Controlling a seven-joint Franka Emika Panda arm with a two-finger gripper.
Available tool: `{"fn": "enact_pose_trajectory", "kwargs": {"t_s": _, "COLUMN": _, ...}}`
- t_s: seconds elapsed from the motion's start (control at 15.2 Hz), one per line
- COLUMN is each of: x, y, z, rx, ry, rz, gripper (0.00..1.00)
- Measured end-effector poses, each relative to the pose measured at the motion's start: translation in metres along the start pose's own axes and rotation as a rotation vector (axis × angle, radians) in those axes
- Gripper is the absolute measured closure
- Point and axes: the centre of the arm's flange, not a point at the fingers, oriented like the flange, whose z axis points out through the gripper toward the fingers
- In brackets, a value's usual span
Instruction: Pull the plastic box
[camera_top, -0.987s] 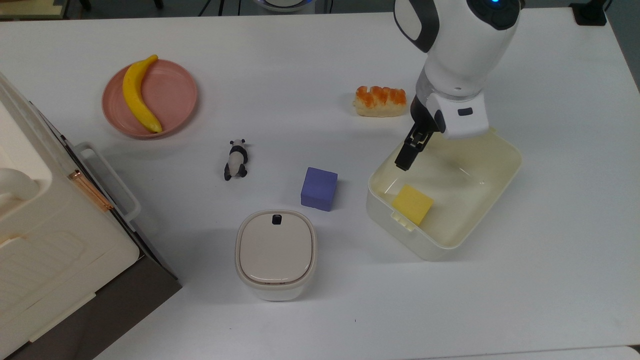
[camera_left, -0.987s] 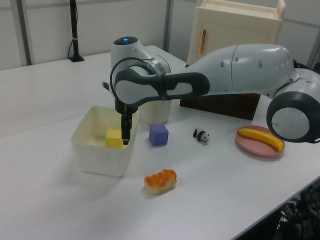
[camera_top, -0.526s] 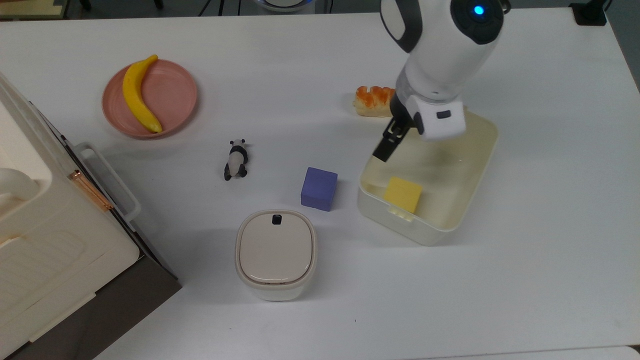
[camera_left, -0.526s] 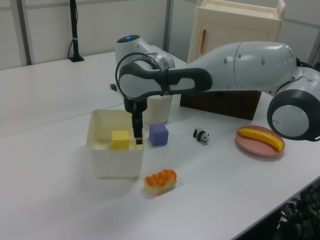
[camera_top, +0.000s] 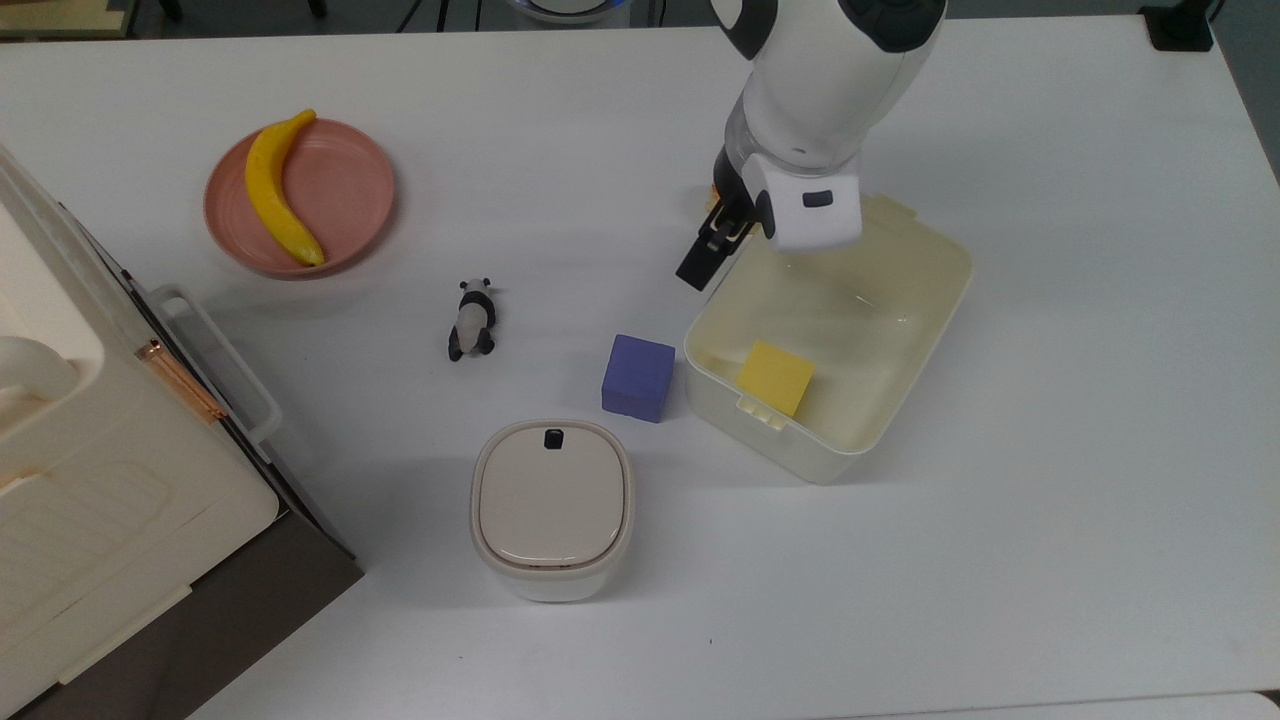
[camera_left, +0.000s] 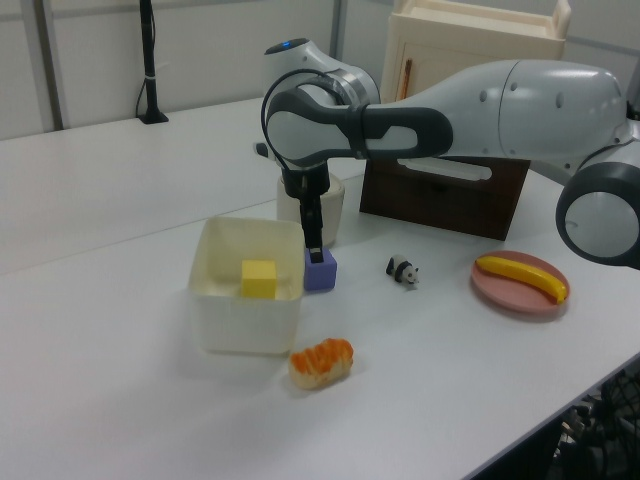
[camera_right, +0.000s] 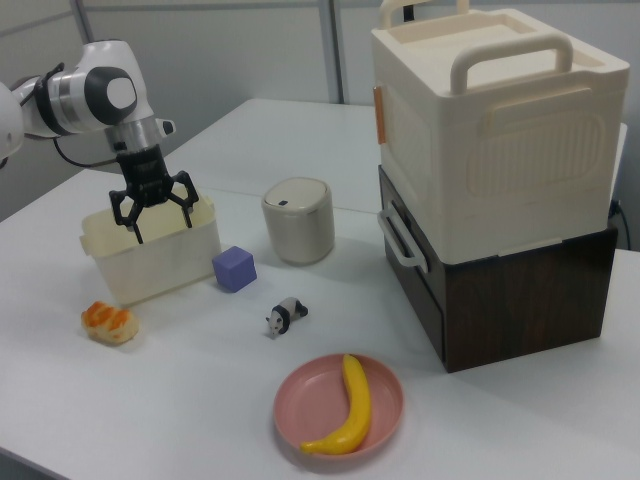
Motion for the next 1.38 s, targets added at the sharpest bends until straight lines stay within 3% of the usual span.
{"fn": "enact_pose_trajectory", "kwargs": {"t_s": 0.39, "x": -0.010, "y": 0.009, "z": 0.000, "rx": 0.016, "ry": 0.004, "rz": 0.019, "gripper": 0.00}}
{"fn": "enact_pose_trajectory", "kwargs": {"t_s": 0.59, "x": -0.038, "y": 0.025, "z": -0.029, "rx": 0.062, "ry": 0.100, "rz": 0.245, "gripper": 0.00}}
{"fn": "enact_pose_trajectory", "kwargs": {"t_s": 0.99, "x": -0.123, "y": 0.054, "z": -0.095, "rx": 0.056, "ry": 0.206, "rz": 0.726, "gripper": 0.00}}
{"fn": "enact_pose_trajectory", "kwargs": {"t_s": 1.18, "x": -0.141, "y": 0.065, "z": -0.093, "rx": 0.034, "ry": 0.184, "rz": 0.888, "gripper": 0.00}}
{"fn": "enact_pose_trajectory", "kwargs": {"t_s": 1.38, "x": -0.142, "y": 0.068, "z": -0.088, "rx": 0.021, "ry": 0.163, "rz": 0.966, "gripper": 0.00}}
